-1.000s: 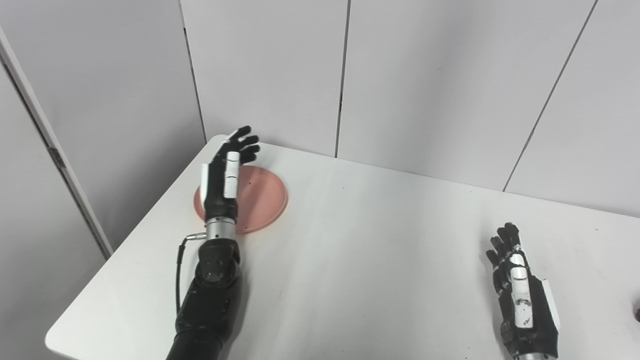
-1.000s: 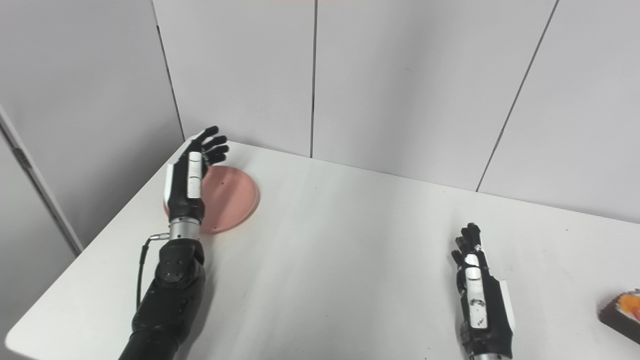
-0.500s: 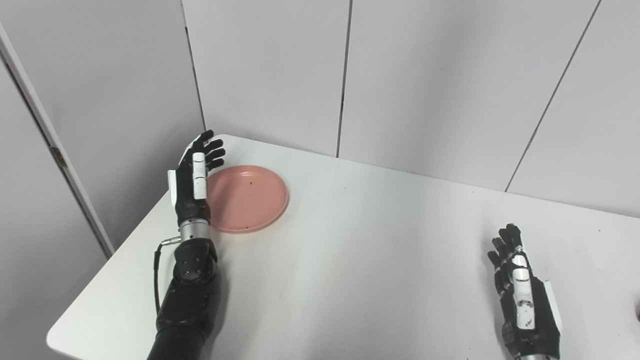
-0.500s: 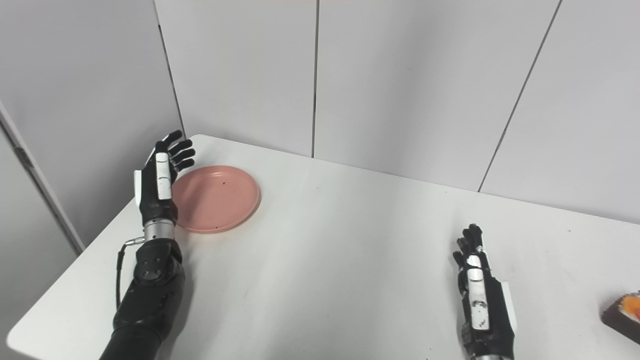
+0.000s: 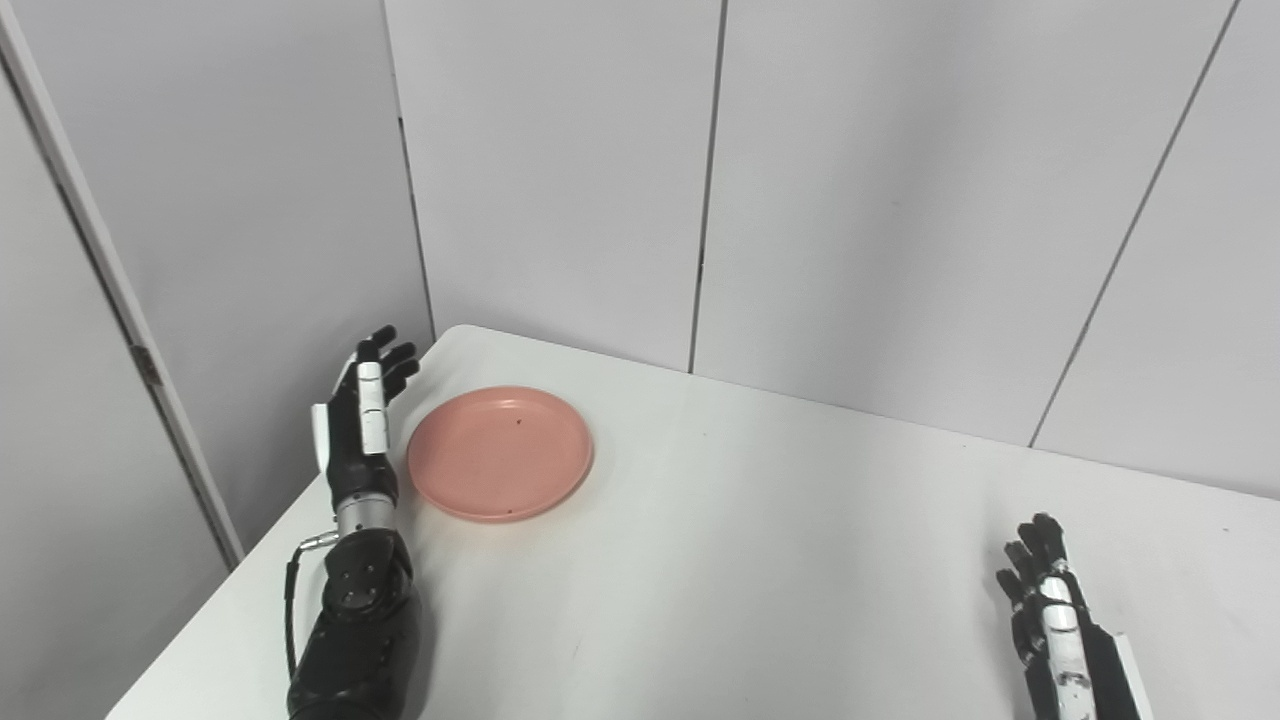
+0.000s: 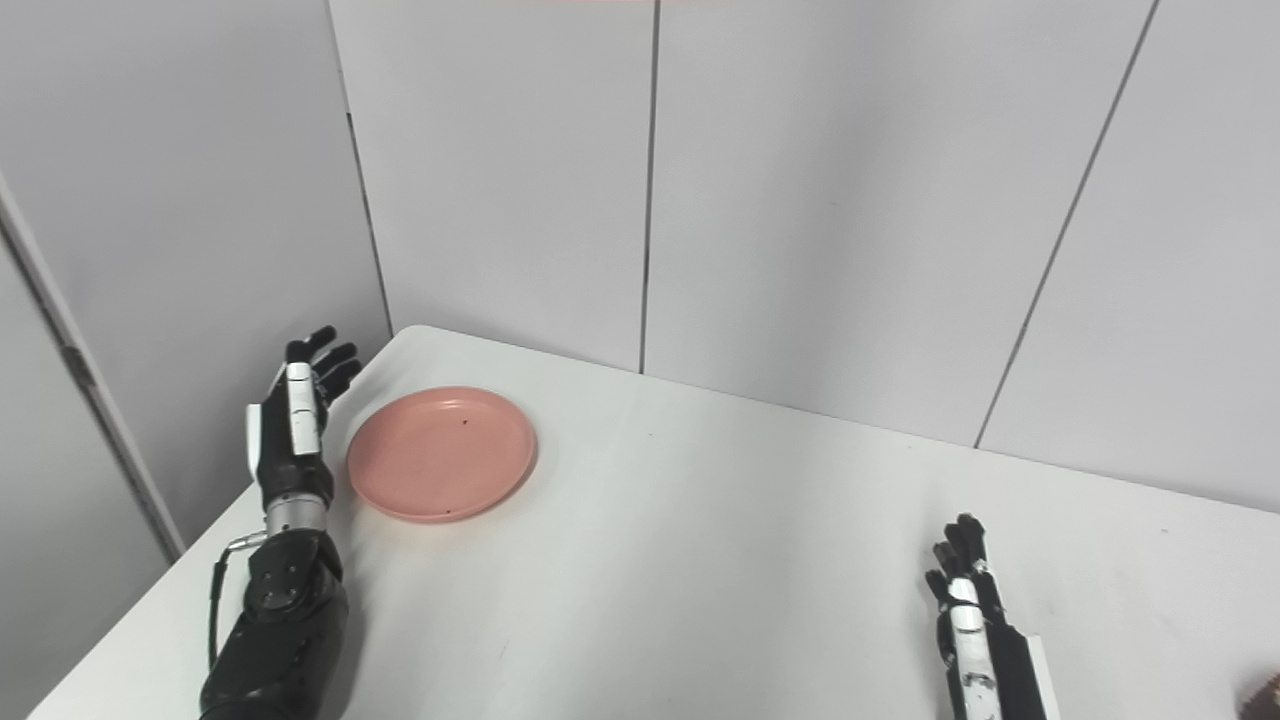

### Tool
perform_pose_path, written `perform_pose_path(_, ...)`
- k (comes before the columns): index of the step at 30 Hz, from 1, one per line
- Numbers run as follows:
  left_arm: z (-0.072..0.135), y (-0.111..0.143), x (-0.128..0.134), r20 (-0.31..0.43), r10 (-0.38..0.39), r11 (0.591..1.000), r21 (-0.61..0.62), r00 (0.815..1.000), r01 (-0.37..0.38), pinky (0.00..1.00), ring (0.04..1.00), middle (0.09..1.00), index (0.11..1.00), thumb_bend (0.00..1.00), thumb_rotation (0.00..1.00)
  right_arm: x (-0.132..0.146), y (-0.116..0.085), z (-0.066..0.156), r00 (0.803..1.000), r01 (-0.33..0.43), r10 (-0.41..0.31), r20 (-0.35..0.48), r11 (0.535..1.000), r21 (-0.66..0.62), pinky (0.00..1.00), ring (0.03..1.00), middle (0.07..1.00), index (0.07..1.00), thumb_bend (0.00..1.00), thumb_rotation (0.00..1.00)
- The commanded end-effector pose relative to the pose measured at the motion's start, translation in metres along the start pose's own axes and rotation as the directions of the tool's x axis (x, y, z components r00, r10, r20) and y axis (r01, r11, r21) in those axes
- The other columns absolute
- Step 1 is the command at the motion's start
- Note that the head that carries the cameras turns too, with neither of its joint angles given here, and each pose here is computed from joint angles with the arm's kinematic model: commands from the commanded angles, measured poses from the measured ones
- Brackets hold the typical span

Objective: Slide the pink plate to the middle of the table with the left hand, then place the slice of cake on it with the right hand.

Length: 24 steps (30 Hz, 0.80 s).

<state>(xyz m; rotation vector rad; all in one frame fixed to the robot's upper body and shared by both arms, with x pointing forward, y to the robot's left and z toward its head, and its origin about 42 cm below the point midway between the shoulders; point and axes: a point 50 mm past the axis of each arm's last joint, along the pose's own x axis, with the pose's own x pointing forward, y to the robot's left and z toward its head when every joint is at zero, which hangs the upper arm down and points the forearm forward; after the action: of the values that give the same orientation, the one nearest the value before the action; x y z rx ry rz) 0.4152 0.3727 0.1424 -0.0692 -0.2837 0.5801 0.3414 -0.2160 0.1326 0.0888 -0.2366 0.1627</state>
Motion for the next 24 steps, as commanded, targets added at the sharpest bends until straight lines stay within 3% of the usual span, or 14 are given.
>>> perform_pose_path(1, 0.02, 0.0, 0.02, 0.075, -0.009, 1.0, 0.02, 0.997, 0.008, 0.88, 0.764, 0.754, 0.768, 0.8, 1.0, -0.02, -0.021, -0.016, 0.997, 0.035, -0.035, -0.068, 0.999, -0.012, 1.0, 1.0, 1.0, 1.0, 0.42, 0.91)
perform_pose_path(12, 0.008, -0.007, 0.018, -0.002, -0.087, 0.996, 0.028, 0.996, 0.087, 0.89, 0.825, 0.82, 0.836, 0.81, 1.0, -0.02, -0.021, -0.015, 0.997, 0.037, -0.038, -0.068, 0.999, -0.01, 1.0, 1.0, 1.0, 1.0, 0.43, 0.92)
perform_pose_path(24, -0.001, -0.028, 0.016, -0.079, -0.194, 0.981, 0.011, 0.978, 0.196, 1.0, 0.928, 0.902, 0.918, 0.84, 1.0, -0.021, -0.023, -0.014, 0.997, 0.035, -0.036, -0.073, 0.999, -0.015, 1.0, 1.0, 1.0, 1.0, 0.43, 0.91)
